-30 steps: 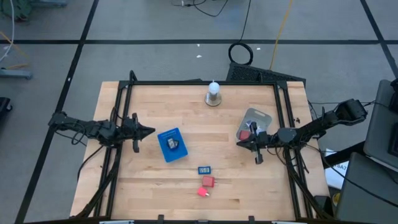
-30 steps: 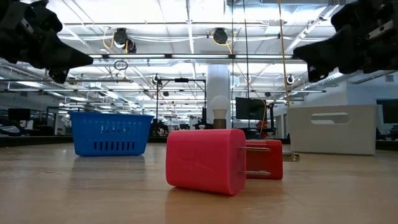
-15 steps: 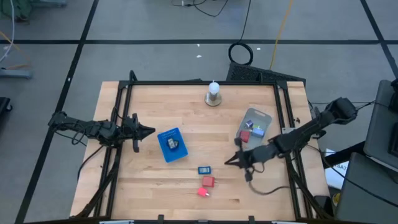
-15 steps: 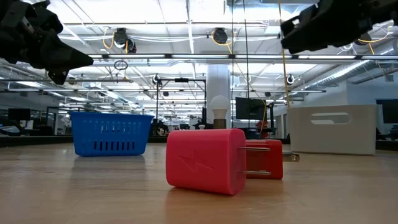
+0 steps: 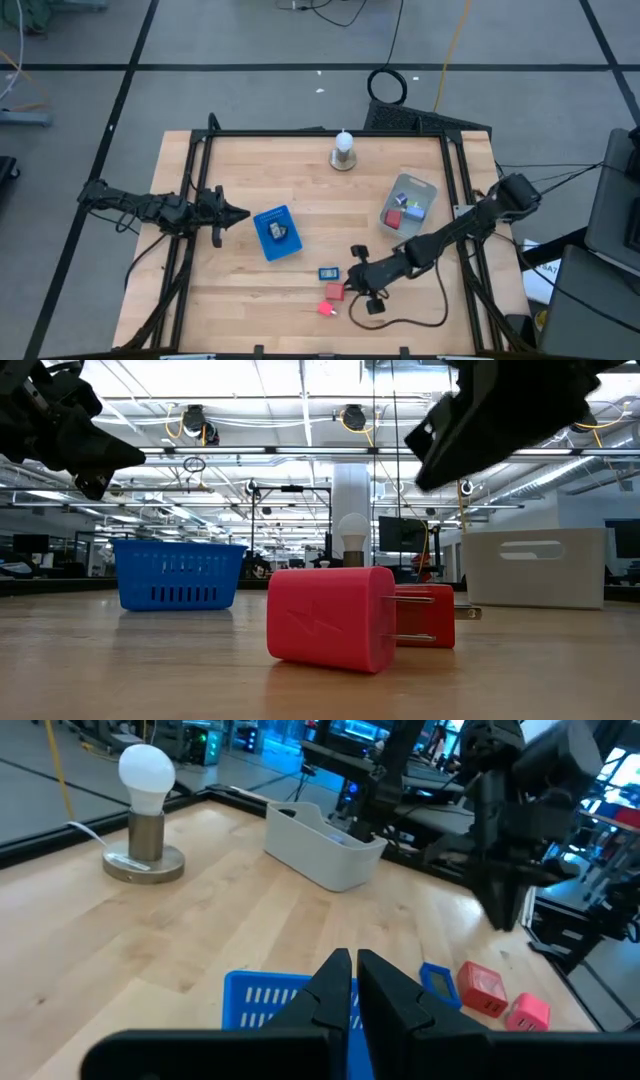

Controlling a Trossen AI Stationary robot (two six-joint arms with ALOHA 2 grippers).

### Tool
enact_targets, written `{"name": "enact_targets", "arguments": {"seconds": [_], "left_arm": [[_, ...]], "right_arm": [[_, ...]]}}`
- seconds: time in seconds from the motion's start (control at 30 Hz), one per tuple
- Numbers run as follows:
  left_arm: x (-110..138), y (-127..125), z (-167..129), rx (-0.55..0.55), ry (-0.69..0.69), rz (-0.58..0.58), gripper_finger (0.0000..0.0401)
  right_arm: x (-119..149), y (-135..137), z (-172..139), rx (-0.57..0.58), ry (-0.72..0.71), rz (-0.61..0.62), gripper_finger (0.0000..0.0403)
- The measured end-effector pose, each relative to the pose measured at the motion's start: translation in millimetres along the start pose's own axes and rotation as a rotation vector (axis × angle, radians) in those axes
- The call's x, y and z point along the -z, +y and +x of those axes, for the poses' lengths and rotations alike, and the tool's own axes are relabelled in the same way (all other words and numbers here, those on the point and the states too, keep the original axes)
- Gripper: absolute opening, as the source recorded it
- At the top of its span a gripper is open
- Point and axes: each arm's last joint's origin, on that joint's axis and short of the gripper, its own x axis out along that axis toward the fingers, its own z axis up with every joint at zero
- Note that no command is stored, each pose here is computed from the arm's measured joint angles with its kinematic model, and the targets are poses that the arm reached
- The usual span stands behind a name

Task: Pick & Place Office items
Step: Put the red charger adapter into the gray bin

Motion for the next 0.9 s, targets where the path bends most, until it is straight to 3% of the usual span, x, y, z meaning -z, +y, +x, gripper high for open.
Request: {"name": "enact_targets", "arguments": {"seconds": [0.3,0.43,0.6,0.9], "left_arm": [[-0.1,0.0,0.0,0.000,0.000,-0.005,0.0021],[0.2,0.1,0.0,-0.001,0.003,-0.005,0.0021],[0.4,0.2,0.0,-0.002,0.005,-0.004,0.0021],[0.6,0.2,0.0,-0.003,0.006,-0.003,0.0021]], "right_arm": [[-4.7,12.8,17.2,-0.010,0.029,0.029,0.0258],[-7.7,14.9,25.6,0.032,0.022,0.043,0.0321],[-2.4,13.5,36.2,0.138,0.067,0.123,0.0336],[11.1,19.9,49.7,0.176,0.110,0.173,0.0336]]}}
